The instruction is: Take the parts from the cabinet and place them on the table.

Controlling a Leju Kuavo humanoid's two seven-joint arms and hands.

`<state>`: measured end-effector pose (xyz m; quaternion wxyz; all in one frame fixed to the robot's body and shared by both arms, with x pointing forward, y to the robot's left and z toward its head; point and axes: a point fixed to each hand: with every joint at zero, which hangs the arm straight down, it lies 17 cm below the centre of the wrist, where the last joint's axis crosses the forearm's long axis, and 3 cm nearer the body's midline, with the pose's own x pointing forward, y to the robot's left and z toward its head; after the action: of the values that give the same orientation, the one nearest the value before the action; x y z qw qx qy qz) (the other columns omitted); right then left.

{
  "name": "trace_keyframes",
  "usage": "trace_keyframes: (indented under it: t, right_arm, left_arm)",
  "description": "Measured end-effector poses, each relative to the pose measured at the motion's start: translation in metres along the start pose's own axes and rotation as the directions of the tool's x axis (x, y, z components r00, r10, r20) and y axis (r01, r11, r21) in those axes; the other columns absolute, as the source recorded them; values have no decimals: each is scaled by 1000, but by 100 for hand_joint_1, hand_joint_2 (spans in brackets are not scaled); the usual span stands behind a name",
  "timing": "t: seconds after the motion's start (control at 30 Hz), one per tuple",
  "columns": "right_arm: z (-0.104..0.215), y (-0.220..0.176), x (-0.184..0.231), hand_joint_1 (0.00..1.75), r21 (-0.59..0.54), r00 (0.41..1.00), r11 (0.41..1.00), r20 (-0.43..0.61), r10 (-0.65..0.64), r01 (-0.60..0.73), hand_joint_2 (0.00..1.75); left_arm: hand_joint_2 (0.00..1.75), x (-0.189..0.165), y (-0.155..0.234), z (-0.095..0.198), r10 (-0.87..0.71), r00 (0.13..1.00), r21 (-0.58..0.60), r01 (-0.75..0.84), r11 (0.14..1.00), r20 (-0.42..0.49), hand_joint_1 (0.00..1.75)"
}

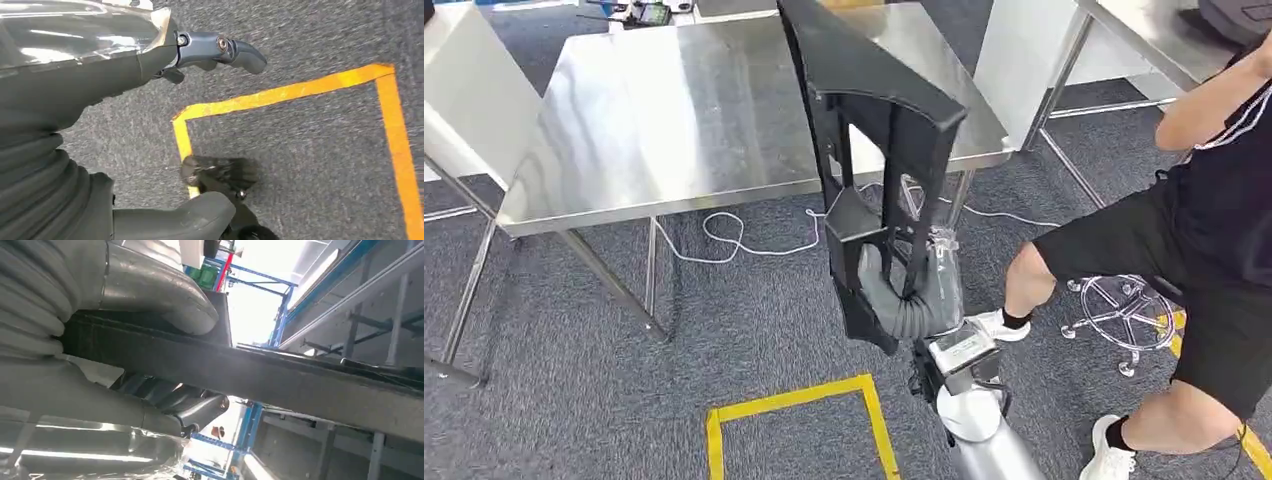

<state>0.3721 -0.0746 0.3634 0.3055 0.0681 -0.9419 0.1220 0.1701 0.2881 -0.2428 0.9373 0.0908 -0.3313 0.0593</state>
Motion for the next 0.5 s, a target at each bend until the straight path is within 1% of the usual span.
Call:
trace_keyframes:
  t: [0.27, 0.5]
  right_arm:
    - [-9, 6, 4, 175, 1, 1000, 1000, 15, 15, -15, 175]
    - [-6, 11, 4, 175, 17, 999, 999, 14, 36, -36, 175]
  left_arm:
    - [175, -5, 2, 1, 7, 1000, 9, -7, 1000, -12, 0]
    - [175, -9, 1, 3, 10, 1000, 7, -9, 1000, -26, 0]
